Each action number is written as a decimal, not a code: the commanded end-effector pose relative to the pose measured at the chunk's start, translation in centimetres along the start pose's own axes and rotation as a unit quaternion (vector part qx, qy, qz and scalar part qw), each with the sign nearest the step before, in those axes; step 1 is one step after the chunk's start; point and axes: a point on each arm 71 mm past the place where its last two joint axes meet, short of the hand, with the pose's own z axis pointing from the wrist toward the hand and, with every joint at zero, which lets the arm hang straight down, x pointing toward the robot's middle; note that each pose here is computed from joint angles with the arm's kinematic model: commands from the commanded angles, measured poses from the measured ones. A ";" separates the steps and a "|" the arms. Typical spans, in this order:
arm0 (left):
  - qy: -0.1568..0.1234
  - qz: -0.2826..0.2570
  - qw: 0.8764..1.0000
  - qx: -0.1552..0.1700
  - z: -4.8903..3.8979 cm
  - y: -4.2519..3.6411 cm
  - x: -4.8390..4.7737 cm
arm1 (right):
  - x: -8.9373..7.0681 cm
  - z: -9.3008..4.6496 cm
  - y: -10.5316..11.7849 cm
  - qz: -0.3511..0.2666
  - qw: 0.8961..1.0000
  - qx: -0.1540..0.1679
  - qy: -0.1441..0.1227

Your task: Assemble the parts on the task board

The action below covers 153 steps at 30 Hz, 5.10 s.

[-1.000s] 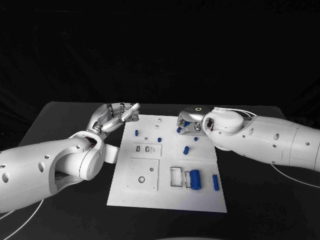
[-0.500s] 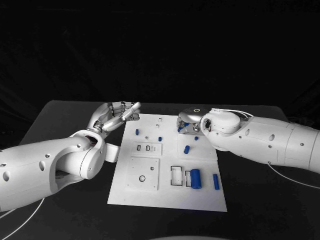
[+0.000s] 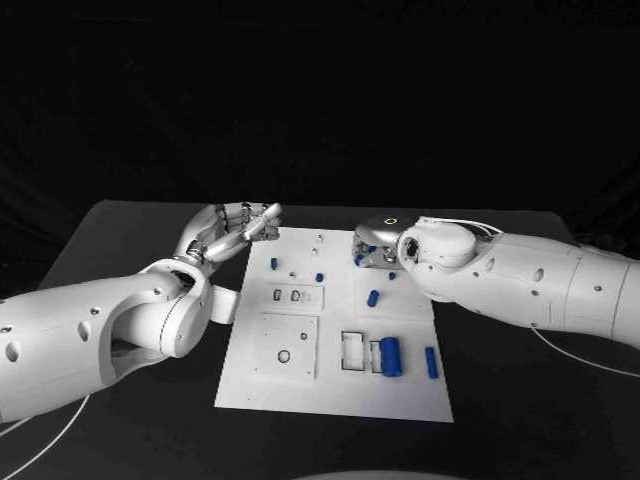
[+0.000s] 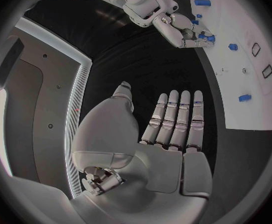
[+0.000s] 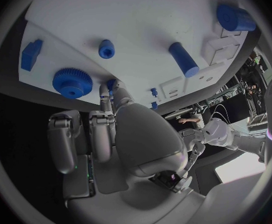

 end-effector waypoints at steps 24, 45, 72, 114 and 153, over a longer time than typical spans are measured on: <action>0.011 -0.002 1.000 0.012 0.16 -0.34 0.44 | -2.8 0.7 1.1 0.024 0.983 -0.033 -0.177; 0.010 0.006 1.000 0.028 0.21 -1.60 0.05 | -2.9 2.4 1.4 0.021 0.986 -0.031 -0.162; 0.007 0.011 0.999 0.031 0.38 -1.95 -0.10 | -3.1 3.1 1.5 0.012 0.988 -0.025 -0.153; 0.001 0.015 0.999 0.032 0.41 -2.02 -0.50 | -2.9 4.2 2.5 0.009 0.989 -0.021 -0.144; 0.000 0.016 0.999 0.031 0.59 -1.91 -0.60 | -3.0 4.0 2.7 0.038 0.987 -0.012 -0.154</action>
